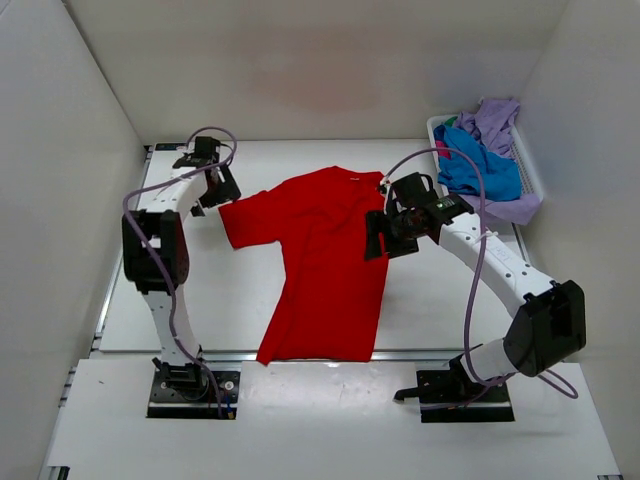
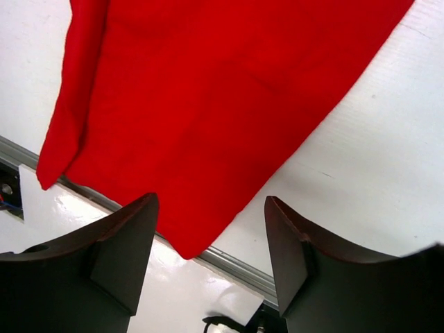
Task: Fold and stack the t-shirts
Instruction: Flatten out the tshirt
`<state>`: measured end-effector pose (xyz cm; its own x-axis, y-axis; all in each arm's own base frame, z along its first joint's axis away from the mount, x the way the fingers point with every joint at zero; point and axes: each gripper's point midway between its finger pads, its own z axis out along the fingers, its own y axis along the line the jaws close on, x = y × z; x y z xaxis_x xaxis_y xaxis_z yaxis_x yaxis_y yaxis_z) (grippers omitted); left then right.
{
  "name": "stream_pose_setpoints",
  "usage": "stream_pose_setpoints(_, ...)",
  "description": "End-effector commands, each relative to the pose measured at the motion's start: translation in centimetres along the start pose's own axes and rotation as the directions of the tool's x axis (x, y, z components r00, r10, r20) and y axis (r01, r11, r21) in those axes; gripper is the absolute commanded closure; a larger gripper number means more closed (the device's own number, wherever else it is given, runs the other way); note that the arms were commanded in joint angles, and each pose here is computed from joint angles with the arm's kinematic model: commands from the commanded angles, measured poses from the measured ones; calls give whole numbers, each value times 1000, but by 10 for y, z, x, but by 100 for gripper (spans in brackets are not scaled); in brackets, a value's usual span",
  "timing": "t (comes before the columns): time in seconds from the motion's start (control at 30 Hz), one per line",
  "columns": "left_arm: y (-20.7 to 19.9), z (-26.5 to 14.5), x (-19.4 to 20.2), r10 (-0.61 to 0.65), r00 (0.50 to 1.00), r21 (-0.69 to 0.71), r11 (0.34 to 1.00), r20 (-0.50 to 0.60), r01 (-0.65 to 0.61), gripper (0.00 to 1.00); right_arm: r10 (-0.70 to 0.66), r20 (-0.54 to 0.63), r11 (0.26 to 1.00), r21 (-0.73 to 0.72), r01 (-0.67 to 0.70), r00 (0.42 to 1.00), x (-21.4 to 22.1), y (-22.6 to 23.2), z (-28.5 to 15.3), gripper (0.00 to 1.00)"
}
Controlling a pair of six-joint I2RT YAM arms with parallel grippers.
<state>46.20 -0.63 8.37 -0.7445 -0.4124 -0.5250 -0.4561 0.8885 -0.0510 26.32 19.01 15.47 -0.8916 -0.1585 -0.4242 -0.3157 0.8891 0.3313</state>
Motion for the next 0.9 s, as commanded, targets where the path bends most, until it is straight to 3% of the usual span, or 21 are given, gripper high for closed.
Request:
stream_pose_setpoints(0.0, -30, -11, -10, 92, 996, 54, 994, 22, -93, 2, -11, 66, 998, -54, 15, 998, -18, 14, -7, 40)
stream_pose_setpoints(0.27, -11, 17, -11, 128, 991, -103, 986, -30, -131, 1, -37, 1, 995, -98, 36, 999, -5, 30, 5, 44)
stream_pose_setpoints(0.3, -11, 21, -12, 131, 990, -85, 987, -41, -134, 8, -48, -9, 994, -103, 47, 999, -1, 35, 9, 44)
stream_pose_setpoints(0.43, -14, 38, -11, 180, 982, -95, 978, -62, -185, 8, -97, -40, 985, -150, 90, 994, 1, 62, 22, 44)
stream_pose_setpoints(0.67, -11, 71, -4, 170, 976, -80, 980, -138, -182, 21, -134, -75, 979, -165, 120, 988, -1, 80, 34, 44)
stream_pose_setpoints(0.77, -2, 86, -1, 131, 975, -83, 985, -180, -148, 30, -126, -78, 981, -156, 113, 989, 1, 79, 33, 45)
stream_pose_setpoints(0.83, 5, 90, -3, 109, 974, -80, 989, -197, -127, 48, -127, -87, 983, -144, 114, 988, 4, 79, 32, 45)
stream_pose_setpoints(0.87, 4, 96, 0, 107, 972, -74, 989, -211, -125, 68, -133, -101, 982, -151, 117, 986, 10, 80, 34, 45)
